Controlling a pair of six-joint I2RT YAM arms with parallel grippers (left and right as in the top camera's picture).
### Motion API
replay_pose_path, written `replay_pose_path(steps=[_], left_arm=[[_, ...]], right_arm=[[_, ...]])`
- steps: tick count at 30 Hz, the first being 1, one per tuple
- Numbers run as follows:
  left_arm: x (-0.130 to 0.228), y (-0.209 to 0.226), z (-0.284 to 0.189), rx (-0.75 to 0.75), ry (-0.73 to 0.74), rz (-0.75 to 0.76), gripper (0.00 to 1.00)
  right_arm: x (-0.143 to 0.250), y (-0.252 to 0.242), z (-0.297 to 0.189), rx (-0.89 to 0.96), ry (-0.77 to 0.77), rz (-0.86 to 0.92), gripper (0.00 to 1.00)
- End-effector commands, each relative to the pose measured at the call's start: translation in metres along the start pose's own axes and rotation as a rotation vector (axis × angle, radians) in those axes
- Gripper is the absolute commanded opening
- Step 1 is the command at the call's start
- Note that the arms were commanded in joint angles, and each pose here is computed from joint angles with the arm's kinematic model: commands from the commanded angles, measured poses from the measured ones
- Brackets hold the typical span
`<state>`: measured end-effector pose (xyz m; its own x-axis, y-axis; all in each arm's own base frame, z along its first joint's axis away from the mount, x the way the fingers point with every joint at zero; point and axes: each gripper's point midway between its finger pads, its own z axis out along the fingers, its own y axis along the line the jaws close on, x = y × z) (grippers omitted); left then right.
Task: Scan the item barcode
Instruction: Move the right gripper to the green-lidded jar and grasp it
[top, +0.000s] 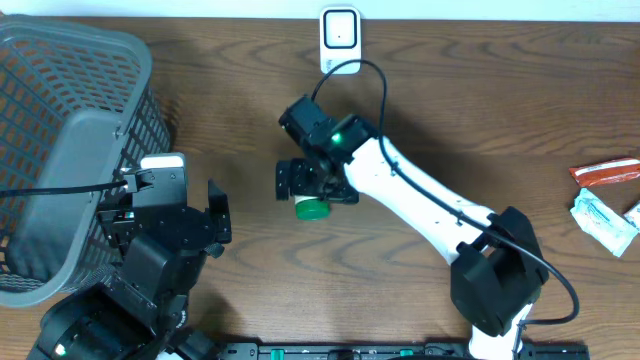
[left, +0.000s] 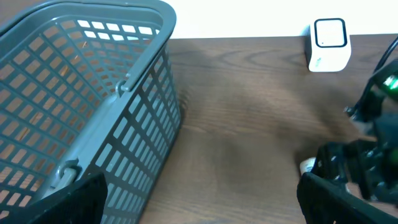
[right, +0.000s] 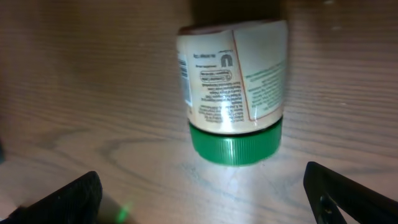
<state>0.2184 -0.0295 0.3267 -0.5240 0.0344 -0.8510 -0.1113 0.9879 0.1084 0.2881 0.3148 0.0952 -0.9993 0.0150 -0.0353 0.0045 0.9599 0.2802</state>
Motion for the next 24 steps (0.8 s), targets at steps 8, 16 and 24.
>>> replay_pose_path(steps=[8,16,24], left_arm=[[-0.002,0.004,-0.002,-0.013,-0.010,-0.011,0.98],[-0.002,0.004,-0.002,-0.013,-0.010,-0.011,0.98],[-0.002,0.004,-0.002,-0.013,-0.010,-0.011,0.98]], right_arm=[[0.005,-0.029,0.035,0.076,-0.037,0.044,0.99],[0.001,-0.031,0.062,0.065,-0.047,0.034,0.99],[-0.008,-0.038,0.061,0.116,-0.110,0.027,0.91]])
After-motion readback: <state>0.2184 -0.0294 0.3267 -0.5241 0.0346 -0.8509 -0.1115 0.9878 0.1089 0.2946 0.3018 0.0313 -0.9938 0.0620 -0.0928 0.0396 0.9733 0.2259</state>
